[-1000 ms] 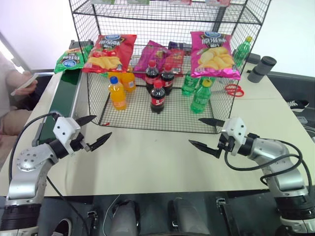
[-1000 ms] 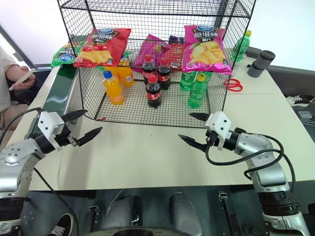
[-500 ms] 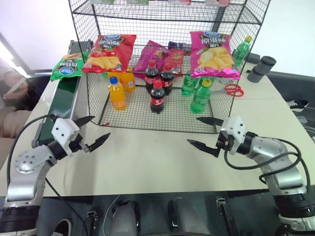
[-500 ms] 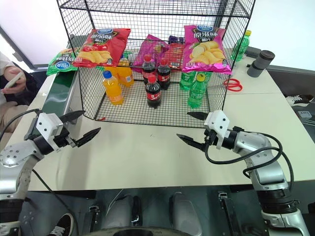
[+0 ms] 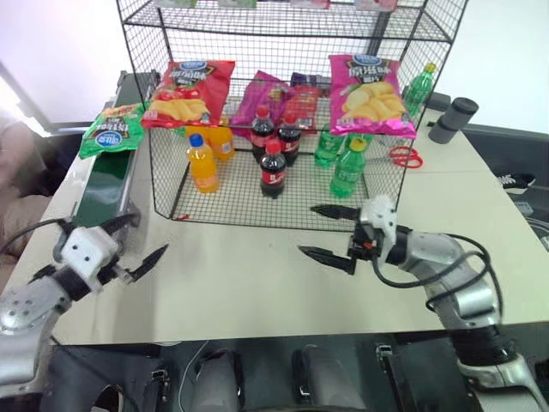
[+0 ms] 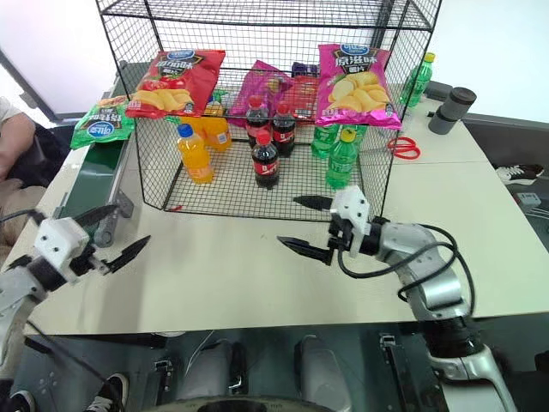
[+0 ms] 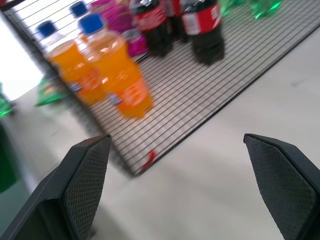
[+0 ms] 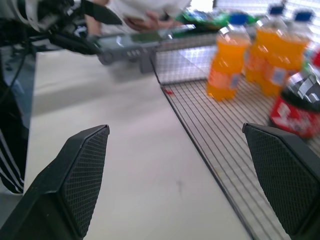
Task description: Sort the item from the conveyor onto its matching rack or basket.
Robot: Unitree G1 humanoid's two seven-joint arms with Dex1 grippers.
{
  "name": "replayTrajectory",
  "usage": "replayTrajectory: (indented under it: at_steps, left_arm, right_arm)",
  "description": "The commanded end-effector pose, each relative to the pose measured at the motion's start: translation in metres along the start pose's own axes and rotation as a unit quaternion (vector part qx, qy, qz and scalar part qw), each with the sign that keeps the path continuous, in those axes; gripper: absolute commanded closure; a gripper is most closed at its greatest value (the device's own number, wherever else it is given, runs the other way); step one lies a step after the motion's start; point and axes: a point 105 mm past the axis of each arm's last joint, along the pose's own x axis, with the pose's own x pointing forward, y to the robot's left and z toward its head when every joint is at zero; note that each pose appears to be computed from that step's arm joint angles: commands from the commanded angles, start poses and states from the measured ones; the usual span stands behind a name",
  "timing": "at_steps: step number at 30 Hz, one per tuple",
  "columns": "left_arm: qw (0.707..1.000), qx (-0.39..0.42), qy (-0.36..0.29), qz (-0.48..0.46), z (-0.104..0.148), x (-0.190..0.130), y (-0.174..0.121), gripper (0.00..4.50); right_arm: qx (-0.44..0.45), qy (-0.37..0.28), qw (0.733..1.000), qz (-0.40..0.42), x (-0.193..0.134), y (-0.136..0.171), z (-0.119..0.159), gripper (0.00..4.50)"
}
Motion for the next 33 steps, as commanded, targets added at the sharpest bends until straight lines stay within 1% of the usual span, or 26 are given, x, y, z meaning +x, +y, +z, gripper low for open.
replayTrajectory:
  at_steps: [1, 4, 5, 8, 10, 12, 13, 14, 18, 23, 27, 30, 33]
  left_arm:
    - [0.996, 0.071, -0.001, 0.061, 0.013, -0.018, 0.018, 0.00]
    - [0.987, 0.130, 0.023, 0.086, 0.013, -0.031, 0.026, 0.00]
    - [0.983, 0.158, 0.035, 0.088, 0.011, -0.034, 0.027, 0.00]
    - [0.971, 0.192, 0.066, 0.124, 0.002, -0.045, 0.038, 0.00]
    - [0.953, 0.264, 0.098, 0.113, -0.006, -0.053, 0.040, 0.00]
    - [0.929, 0.337, 0.124, 0.088, -0.014, -0.057, 0.039, 0.00]
    - [0.918, 0.366, 0.132, 0.079, -0.016, -0.059, 0.039, 0.00]
    - [0.913, 0.376, 0.137, 0.078, -0.020, -0.061, 0.040, 0.00]
    - [0.897, 0.407, 0.152, 0.081, -0.029, -0.065, 0.045, 0.00]
    - [0.878, 0.430, 0.184, 0.102, -0.040, -0.071, 0.056, 0.00]
    - [0.880, 0.417, 0.191, 0.123, -0.045, -0.071, 0.063, 0.00]
    - [0.885, 0.409, 0.191, 0.114, -0.052, -0.067, 0.057, 0.00]
    - [0.890, 0.403, 0.182, 0.116, -0.052, -0.062, 0.055, 0.00]
  right_arm:
    - [0.005, -0.027, 0.998, 0.054, 0.013, 0.010, 0.009, 0.05]
    - [0.030, -0.033, 0.994, 0.104, 0.023, 0.020, 0.008, 0.05]
    - [0.032, -0.033, 0.993, 0.111, 0.026, 0.021, 0.008, 0.05]
    - [0.041, -0.029, 0.992, 0.118, 0.037, 0.020, 0.005, 0.05]
    - [0.020, -0.020, 0.994, 0.109, 0.045, 0.016, 0.001, 0.05]
    - [0.028, -0.029, 0.994, 0.099, 0.051, 0.012, 0.003, 0.05]
    - [0.032, -0.033, 0.994, 0.098, 0.052, 0.012, 0.004, 0.05]
    - [0.029, -0.037, 0.994, 0.096, 0.053, 0.013, 0.004, 0.05]
    - [0.021, -0.041, 0.996, 0.076, 0.053, 0.007, 0.005, 0.05]
    - [0.010, -0.039, 0.997, 0.072, 0.053, 0.005, 0.005, 0.05]
    - [0.007, -0.039, 0.997, 0.073, 0.055, 0.009, 0.005, 0.05]
    - [0.006, -0.039, 0.997, 0.070, 0.058, 0.010, 0.006, 0.05]
    - [0.007, -0.039, 0.996, 0.074, 0.059, 0.011, 0.008, 0.05]
